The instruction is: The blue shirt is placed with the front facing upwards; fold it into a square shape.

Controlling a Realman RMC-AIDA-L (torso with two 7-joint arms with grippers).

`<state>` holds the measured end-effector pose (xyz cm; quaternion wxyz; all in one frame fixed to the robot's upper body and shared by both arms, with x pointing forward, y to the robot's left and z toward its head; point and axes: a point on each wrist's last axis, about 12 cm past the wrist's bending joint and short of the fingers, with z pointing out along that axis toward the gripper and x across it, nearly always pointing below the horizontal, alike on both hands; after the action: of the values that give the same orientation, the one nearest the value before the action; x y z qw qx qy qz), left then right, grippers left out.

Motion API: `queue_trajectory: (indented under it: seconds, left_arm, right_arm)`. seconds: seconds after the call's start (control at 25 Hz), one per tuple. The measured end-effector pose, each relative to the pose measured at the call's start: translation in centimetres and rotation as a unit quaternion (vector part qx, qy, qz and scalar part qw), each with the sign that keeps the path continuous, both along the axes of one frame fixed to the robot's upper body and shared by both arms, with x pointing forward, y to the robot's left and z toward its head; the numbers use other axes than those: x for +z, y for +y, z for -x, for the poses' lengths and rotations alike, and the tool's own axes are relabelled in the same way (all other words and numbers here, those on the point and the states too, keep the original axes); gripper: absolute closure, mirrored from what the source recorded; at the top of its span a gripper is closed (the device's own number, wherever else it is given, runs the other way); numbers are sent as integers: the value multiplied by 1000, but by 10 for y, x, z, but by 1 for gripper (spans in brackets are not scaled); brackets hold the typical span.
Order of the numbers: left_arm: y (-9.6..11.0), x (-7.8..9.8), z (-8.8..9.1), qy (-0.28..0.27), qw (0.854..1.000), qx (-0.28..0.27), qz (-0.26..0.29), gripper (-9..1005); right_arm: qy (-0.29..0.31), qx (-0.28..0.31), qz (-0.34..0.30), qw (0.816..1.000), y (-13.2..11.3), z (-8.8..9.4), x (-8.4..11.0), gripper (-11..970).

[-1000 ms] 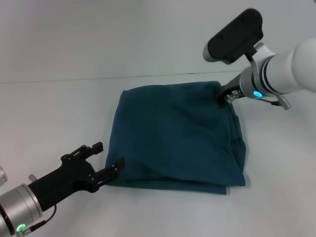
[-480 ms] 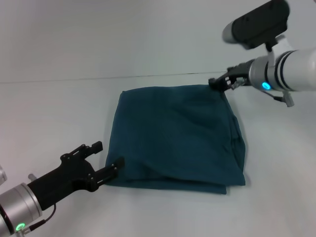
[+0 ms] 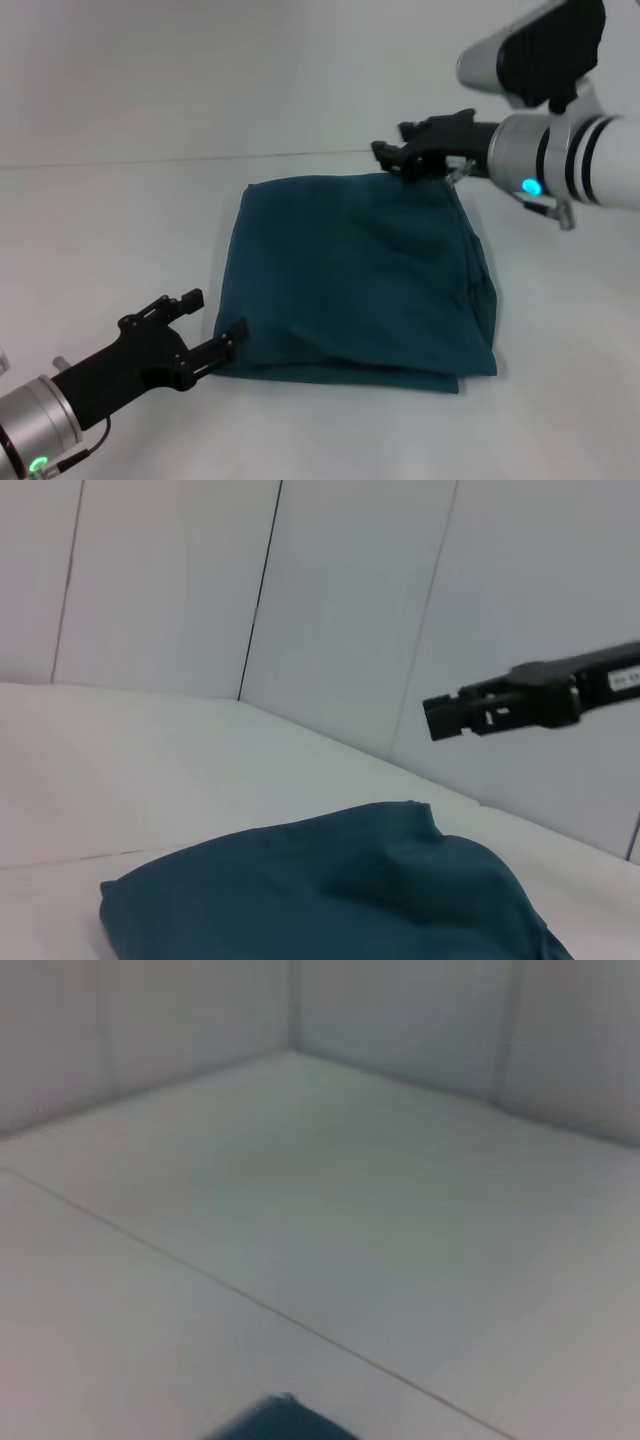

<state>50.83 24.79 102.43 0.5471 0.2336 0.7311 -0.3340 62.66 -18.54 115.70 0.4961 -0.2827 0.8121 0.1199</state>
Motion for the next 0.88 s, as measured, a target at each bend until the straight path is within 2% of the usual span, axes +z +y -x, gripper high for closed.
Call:
queue_trajectory:
  seconds: [0.08,0.24,0.52,0.72,0.88]
  left_arm:
    - [0,0,0,0,1000,1,1,201]
    - [0,-1,0,1,1000,0,1,200]
    - [-2,-1,0,2,1000,-4,0,198]
    - [-3,0,0,2,1000,-6,0,198]
    - [-3,0,-1,2,1000,-6,0,199]
  right_arm:
    - [-16,18,-30,999,0,7,-8,449]
    - [-42,44,-79,995,-6,17,-32,615]
    - [-26,49,-87,995,-19,20,-87,932]
    - [-12,34,-72,997,-25,20,-103,960]
    - [-6,-3,-62,998,-33,15,-108,959]
